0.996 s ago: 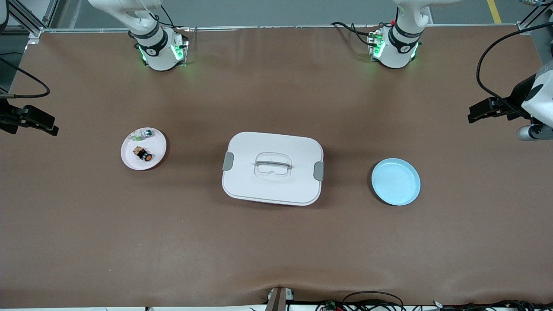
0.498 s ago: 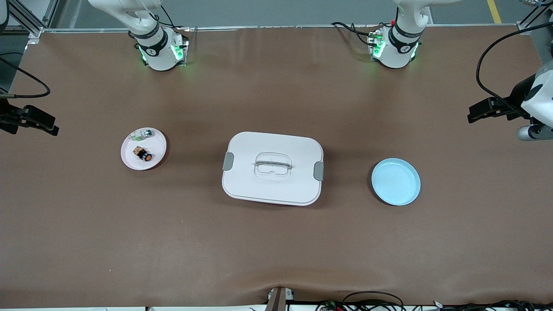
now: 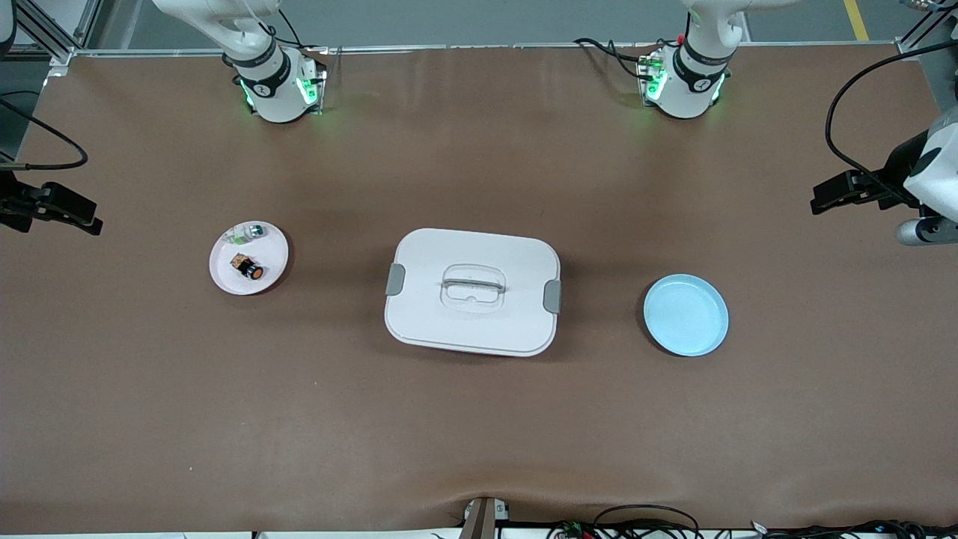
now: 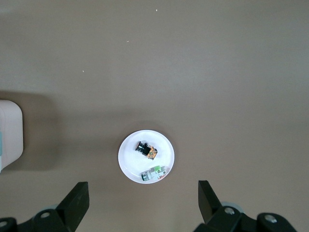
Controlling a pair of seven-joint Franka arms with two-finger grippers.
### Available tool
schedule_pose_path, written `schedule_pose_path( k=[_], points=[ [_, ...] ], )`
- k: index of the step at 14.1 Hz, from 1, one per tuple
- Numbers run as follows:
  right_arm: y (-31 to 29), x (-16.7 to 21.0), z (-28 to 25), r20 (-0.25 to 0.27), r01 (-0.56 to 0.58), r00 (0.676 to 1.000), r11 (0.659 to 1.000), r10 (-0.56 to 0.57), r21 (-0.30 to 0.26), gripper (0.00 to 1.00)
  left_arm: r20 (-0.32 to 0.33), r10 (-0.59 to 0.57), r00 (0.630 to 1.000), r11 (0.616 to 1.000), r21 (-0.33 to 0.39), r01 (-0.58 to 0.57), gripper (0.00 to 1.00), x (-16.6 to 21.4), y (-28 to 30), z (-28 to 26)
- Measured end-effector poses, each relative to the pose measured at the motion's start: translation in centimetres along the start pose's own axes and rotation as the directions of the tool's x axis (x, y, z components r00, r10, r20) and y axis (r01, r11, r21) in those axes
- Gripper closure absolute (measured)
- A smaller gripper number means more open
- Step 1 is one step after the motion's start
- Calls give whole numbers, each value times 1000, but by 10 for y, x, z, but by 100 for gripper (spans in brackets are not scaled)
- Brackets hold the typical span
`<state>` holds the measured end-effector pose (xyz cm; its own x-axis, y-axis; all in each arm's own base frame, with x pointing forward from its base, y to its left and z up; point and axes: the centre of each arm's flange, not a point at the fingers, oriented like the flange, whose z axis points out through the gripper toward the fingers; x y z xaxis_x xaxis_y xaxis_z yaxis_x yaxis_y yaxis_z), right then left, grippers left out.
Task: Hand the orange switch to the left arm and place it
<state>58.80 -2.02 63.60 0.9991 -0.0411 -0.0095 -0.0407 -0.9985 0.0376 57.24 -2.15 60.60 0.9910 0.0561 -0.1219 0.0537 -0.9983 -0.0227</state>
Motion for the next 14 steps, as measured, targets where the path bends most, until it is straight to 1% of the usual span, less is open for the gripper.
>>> schedule_pose_path(
  k=[4,9,14],
  points=[
    [0,0,0,0,0,1000,1000,0,0,0,-20,-1,1000,1000,-2,1,0,0,-1,-7],
    [0,0,0,1,0,1000,1000,0,0,0,-18,-2,1000,1000,-3,2,0,7,-1,-1],
    [0,0,0,1,0,1000,1000,0,0,0,-28,-4,1000,1000,-5,4,0,7,-2,-6]
  ],
)
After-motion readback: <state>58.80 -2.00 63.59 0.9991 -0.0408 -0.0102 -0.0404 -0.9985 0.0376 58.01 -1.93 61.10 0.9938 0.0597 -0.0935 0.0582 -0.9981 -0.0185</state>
